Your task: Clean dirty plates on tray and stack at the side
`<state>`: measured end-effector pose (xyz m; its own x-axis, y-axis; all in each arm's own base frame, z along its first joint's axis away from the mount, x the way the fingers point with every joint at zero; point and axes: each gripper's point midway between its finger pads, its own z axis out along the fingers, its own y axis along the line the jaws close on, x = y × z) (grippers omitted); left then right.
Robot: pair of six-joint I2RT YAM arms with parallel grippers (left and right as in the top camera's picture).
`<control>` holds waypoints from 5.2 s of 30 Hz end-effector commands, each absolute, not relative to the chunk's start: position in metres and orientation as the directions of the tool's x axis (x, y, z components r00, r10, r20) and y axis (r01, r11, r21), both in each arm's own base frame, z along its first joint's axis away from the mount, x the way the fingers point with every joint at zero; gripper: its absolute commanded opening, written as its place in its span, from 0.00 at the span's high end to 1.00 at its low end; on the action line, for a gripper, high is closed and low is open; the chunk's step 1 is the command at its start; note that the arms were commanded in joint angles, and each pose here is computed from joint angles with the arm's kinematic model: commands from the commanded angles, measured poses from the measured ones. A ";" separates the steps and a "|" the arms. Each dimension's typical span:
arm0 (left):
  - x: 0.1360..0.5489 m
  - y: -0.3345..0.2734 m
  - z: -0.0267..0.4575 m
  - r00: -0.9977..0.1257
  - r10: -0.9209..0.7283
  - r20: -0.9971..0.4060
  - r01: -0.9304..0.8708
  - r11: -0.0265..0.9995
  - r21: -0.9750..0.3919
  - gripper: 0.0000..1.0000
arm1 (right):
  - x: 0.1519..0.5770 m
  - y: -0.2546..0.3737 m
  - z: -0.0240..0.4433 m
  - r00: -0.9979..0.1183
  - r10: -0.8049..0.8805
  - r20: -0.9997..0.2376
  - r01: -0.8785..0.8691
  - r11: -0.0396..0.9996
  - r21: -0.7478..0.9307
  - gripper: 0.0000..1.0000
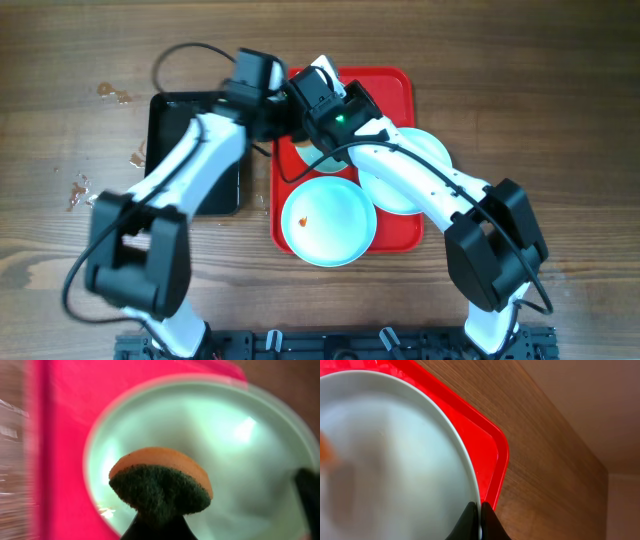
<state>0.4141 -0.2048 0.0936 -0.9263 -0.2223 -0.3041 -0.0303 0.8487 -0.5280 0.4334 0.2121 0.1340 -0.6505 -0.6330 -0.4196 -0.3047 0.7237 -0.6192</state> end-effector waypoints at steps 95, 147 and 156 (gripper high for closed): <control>0.356 0.040 0.034 -0.881 -0.314 -0.355 -0.399 0.895 0.198 0.00 | 0.431 0.196 0.265 -0.503 -0.736 -0.453 -0.130 0.582 -0.802 0.96; 0.356 0.040 0.034 -0.880 -0.314 -0.355 -0.399 0.895 0.198 0.00 | 0.435 0.165 0.217 -0.753 -0.183 -0.632 -0.149 0.983 -0.107 0.96; 0.356 0.040 0.034 -0.880 -0.314 -0.355 -0.399 0.895 0.198 0.00 | 0.444 -0.041 0.211 -0.753 0.466 -0.465 0.339 0.880 0.333 0.96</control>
<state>0.3572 0.0360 0.0368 -0.8748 -0.3249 -0.3595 -0.4053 0.8972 0.1754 0.4546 -0.0087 0.1959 -0.8000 0.3064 -0.5159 0.2484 0.9518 0.1802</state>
